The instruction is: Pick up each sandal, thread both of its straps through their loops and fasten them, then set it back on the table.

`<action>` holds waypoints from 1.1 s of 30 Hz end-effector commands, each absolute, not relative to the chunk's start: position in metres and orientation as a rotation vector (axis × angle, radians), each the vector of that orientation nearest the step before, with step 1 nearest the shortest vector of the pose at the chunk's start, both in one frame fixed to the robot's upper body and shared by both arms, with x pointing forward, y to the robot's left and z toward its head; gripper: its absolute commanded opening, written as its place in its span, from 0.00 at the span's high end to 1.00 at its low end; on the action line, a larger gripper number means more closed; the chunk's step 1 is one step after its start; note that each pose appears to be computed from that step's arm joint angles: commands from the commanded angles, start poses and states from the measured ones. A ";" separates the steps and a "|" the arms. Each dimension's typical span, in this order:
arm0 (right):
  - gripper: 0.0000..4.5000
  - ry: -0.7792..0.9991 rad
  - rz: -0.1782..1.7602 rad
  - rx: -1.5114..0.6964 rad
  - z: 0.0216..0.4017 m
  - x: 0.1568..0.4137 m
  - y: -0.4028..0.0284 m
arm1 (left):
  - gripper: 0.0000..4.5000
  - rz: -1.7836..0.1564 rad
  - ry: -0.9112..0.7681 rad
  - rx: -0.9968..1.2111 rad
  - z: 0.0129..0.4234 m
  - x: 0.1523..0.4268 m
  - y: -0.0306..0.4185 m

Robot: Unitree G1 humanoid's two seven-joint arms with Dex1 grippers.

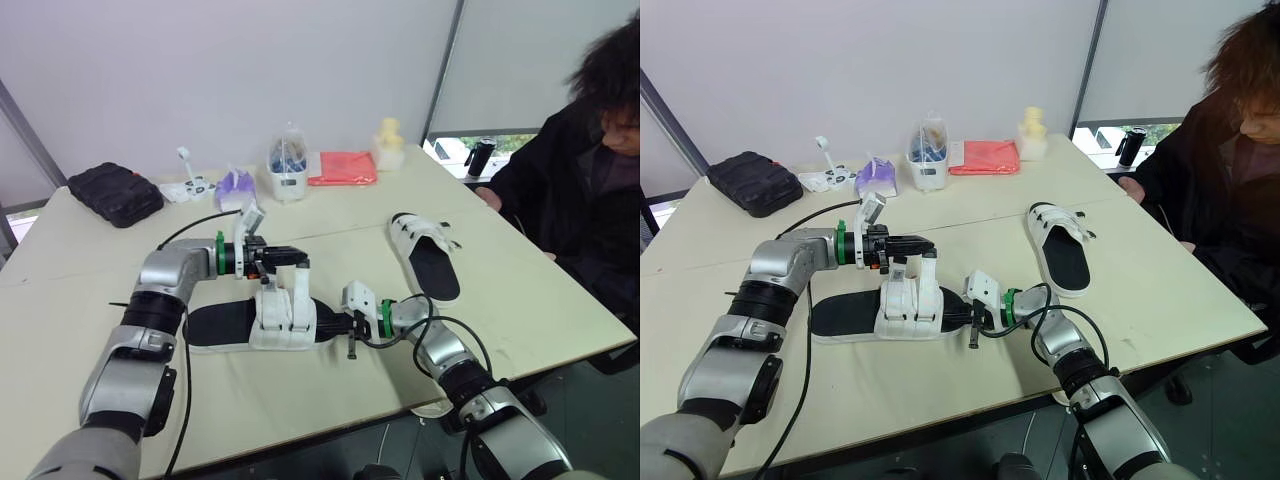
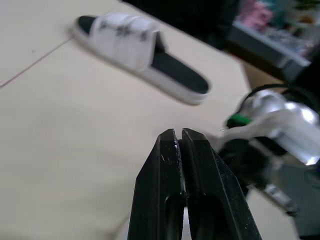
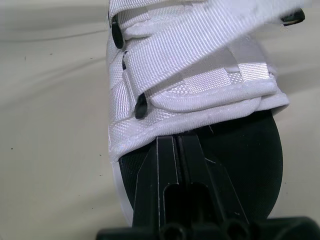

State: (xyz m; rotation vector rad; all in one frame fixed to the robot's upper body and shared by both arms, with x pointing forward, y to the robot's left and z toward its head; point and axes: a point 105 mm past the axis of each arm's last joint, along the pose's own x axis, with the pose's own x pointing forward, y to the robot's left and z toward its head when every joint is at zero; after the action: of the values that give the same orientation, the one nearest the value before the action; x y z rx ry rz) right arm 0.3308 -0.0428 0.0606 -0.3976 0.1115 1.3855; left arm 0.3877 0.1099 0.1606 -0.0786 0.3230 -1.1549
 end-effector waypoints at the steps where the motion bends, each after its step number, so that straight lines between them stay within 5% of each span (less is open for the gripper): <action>1: 1.00 0.390 1.341 -0.426 0.000 0.316 -0.066 | 0.98 -1.098 0.299 0.096 0.162 0.400 0.114; 7: 1.00 0.391 1.340 -0.423 -0.001 0.315 -0.066 | 0.98 -1.103 0.443 0.405 0.113 0.399 0.127; 13: 1.00 0.388 1.343 -0.420 0.000 0.315 -0.064 | 0.98 -1.132 0.387 0.304 0.126 0.403 0.114; 18: 1.00 0.353 1.308 -0.409 0.007 0.324 -0.062 | 0.48 -1.090 0.128 -0.127 0.202 0.407 0.128; 21: 1.00 0.323 1.281 -0.416 0.015 0.330 -0.067 | 0.48 -1.003 0.041 -0.246 0.220 0.394 0.154; 33: 1.00 0.063 1.083 -0.425 0.120 0.338 -0.105 | 0.48 -0.697 0.070 -0.261 0.180 0.315 0.178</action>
State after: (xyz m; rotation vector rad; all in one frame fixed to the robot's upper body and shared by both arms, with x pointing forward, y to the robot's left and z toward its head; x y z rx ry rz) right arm 0.3388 -0.0985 0.0989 -0.4275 0.1153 1.1197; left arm 0.3259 0.1840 0.1674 -0.2814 0.1107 -0.6780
